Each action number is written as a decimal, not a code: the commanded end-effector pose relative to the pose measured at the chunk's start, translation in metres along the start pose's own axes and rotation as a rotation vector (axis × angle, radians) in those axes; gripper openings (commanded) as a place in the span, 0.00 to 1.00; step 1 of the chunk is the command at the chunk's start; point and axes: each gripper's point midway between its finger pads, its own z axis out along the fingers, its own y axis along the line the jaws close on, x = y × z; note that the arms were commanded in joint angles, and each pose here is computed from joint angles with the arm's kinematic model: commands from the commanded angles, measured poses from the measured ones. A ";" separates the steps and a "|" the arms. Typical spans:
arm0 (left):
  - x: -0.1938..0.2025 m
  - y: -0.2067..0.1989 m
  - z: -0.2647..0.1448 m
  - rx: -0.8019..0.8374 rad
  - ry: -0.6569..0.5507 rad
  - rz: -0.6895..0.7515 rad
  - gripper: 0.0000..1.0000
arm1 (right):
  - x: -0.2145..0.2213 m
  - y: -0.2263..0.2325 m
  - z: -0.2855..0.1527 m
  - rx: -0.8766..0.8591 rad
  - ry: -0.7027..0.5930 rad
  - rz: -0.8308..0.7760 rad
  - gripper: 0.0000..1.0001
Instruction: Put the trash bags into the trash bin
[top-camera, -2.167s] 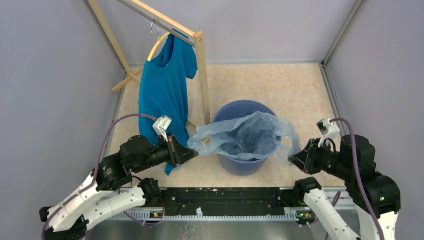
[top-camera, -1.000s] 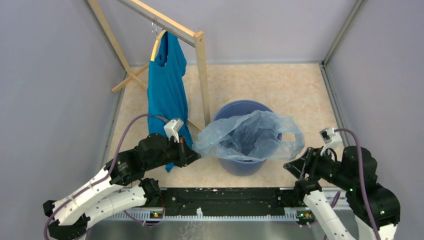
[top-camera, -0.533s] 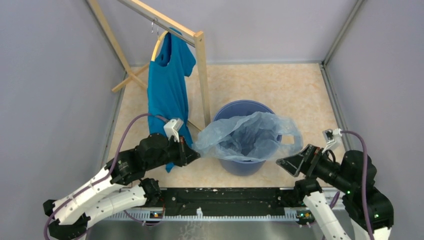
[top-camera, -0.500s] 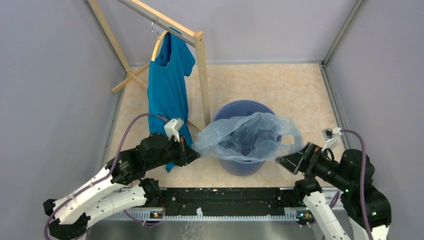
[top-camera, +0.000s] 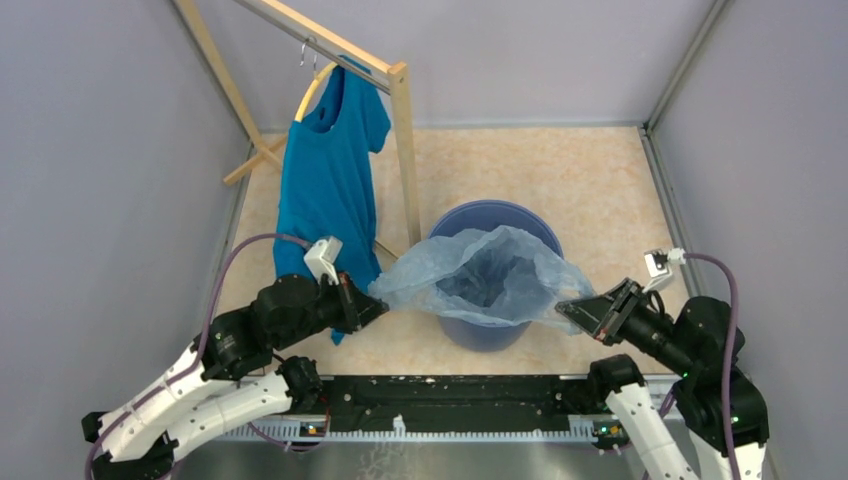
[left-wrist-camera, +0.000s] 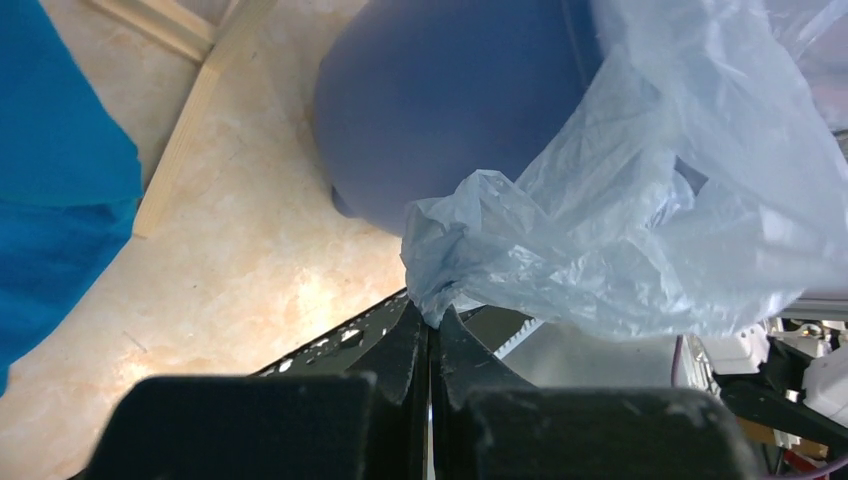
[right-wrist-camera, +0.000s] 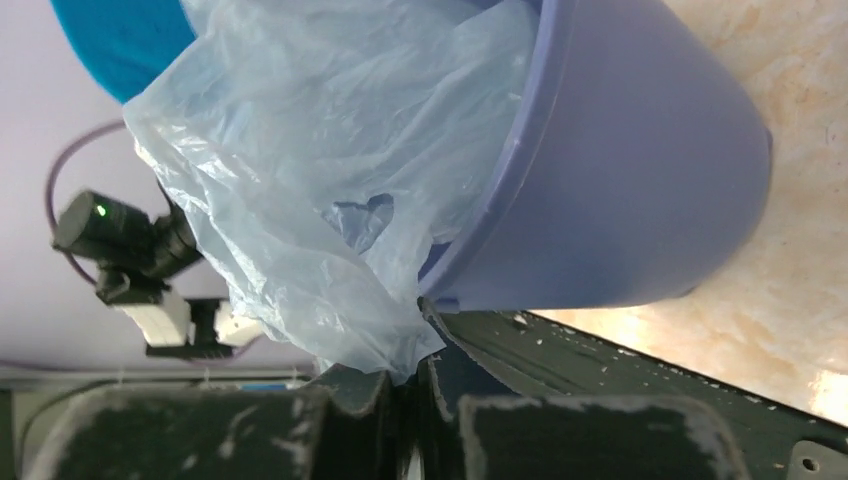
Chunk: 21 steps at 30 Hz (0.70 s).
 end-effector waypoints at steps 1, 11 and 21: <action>-0.020 -0.026 -0.007 0.102 -0.067 -0.001 0.00 | 0.012 0.004 -0.006 -0.063 0.051 -0.111 0.00; -0.005 -0.037 0.001 0.163 0.017 0.038 0.00 | 0.029 -0.037 -0.035 0.215 0.102 -0.068 0.00; 0.006 -0.011 0.018 0.047 0.037 0.046 0.00 | -0.008 -0.088 -0.013 0.458 -0.111 0.056 0.01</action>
